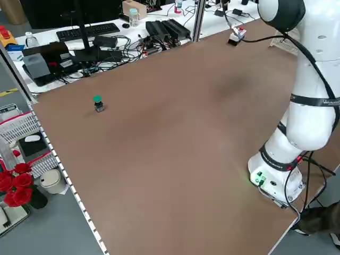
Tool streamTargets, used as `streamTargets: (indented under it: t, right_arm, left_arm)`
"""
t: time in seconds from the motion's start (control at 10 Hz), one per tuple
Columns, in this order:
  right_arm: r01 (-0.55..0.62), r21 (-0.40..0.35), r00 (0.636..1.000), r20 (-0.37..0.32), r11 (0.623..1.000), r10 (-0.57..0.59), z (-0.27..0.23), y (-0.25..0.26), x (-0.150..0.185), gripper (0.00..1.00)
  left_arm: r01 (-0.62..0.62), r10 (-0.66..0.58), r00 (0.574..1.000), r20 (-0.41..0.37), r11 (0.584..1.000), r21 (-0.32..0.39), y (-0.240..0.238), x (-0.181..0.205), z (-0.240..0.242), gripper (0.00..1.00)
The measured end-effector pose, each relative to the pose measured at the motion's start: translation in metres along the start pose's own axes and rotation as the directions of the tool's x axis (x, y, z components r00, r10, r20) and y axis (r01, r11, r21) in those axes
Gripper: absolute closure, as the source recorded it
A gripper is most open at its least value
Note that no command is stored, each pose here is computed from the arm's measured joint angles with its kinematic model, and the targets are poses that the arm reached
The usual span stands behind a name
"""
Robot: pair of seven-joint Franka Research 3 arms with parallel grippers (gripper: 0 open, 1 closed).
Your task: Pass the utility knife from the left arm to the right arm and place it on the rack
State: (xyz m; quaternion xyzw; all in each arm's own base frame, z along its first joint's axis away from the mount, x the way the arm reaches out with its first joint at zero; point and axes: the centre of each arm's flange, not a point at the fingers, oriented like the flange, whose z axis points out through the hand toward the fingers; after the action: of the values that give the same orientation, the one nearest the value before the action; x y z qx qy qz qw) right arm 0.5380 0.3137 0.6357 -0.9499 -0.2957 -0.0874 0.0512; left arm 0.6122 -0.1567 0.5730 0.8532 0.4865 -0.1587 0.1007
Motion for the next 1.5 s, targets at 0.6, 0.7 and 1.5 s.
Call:
streamTargets:
  t: [0.6, 0.7, 1.5]
  right_arm:
    - [-0.403, -0.100, 0.902, 0.125, 0.910, 0.414, 0.027, 0.202, -0.134, 0.57]
    - [-0.447, -0.102, 0.877, 0.148, 0.889, 0.458, 0.040, 0.225, -0.152, 0.57]
    - [-0.584, -0.083, 0.790, 0.170, 0.807, 0.589, 0.146, 0.276, -0.254, 0.57]
  left_arm:
    - [-0.380, 0.395, 0.911, -0.116, 0.915, 0.132, -0.038, 0.066, -0.024, 0.00]
    - [-0.434, 0.449, 0.888, -0.098, 0.889, 0.146, -0.049, 0.082, -0.031, 0.00]
    - [-0.713, 0.752, 0.649, -0.121, 0.655, 0.248, -0.114, 0.077, -0.107, 0.00]
